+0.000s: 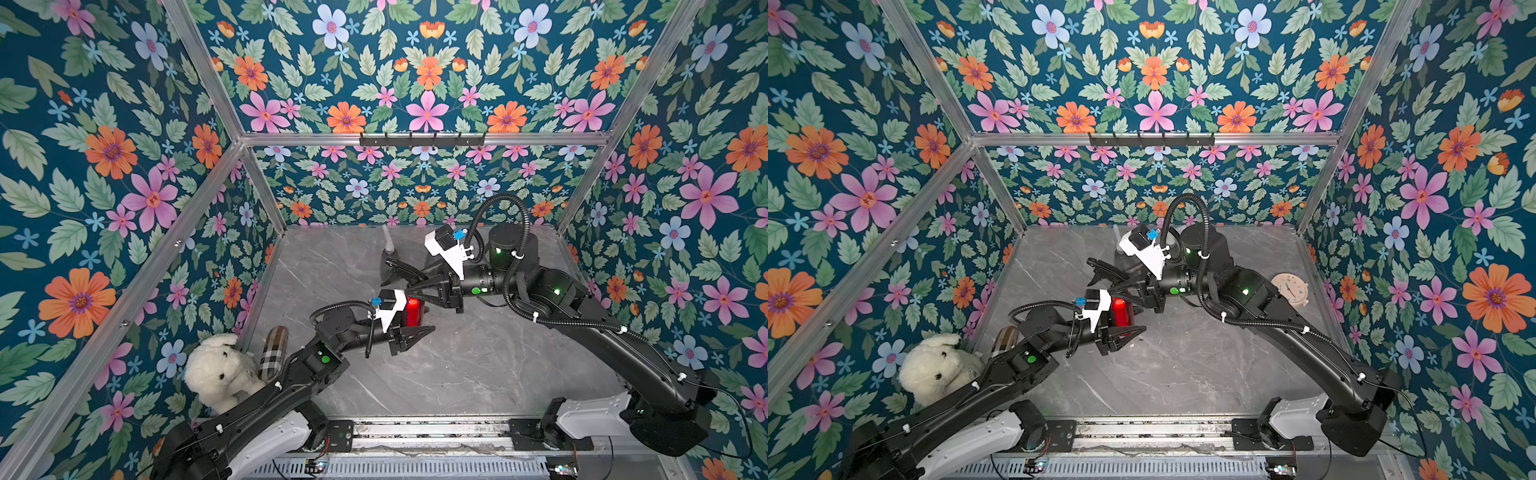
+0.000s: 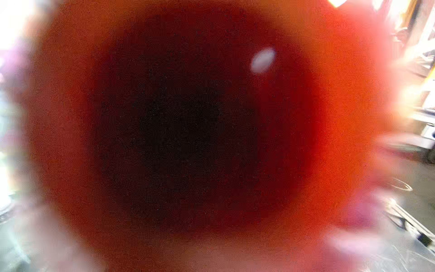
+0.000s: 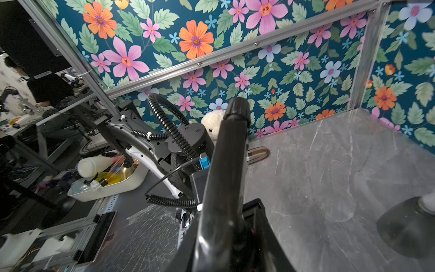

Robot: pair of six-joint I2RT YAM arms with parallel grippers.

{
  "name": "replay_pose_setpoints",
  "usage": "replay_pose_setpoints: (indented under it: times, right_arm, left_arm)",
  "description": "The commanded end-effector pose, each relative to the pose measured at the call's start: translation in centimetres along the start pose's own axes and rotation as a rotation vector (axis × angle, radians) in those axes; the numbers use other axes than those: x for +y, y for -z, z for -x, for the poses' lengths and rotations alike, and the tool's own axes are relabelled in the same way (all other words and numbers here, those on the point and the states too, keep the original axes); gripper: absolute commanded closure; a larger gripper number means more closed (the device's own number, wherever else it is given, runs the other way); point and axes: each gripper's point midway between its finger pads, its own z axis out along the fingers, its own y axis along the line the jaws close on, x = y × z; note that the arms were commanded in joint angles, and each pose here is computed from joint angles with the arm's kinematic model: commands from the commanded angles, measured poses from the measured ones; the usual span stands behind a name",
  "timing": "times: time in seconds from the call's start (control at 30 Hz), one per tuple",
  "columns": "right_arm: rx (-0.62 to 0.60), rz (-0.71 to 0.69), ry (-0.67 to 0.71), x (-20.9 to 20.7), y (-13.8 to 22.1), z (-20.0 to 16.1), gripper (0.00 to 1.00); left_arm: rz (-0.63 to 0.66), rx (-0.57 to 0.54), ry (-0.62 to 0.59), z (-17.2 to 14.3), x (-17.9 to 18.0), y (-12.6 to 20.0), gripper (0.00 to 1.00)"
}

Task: Attach spray nozzles to spray bottles
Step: Screw the spray nozzle on the spray bottle.

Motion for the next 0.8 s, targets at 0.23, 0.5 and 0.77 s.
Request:
replay_pose_setpoints:
  times: [0.23,0.5,0.77]
  right_arm:
    - [-0.039,-0.313,-0.092,-2.0,-3.1,-2.5,0.78]
    - [-0.028,-0.687,-0.119,-4.7,-5.4,-4.1,0.79]
    - [-0.183,-0.501,0.038,-1.0,-5.0,-0.5,0.49]
  left_arm:
    - [0.281,-0.122,-0.089,3.1,4.0,1.5,1.0]
    - [0.417,-0.122,-0.097,3.4,6.5,1.8,1.0]
    - [0.431,-0.096,-0.071,2.2,7.0,1.6,1.0]
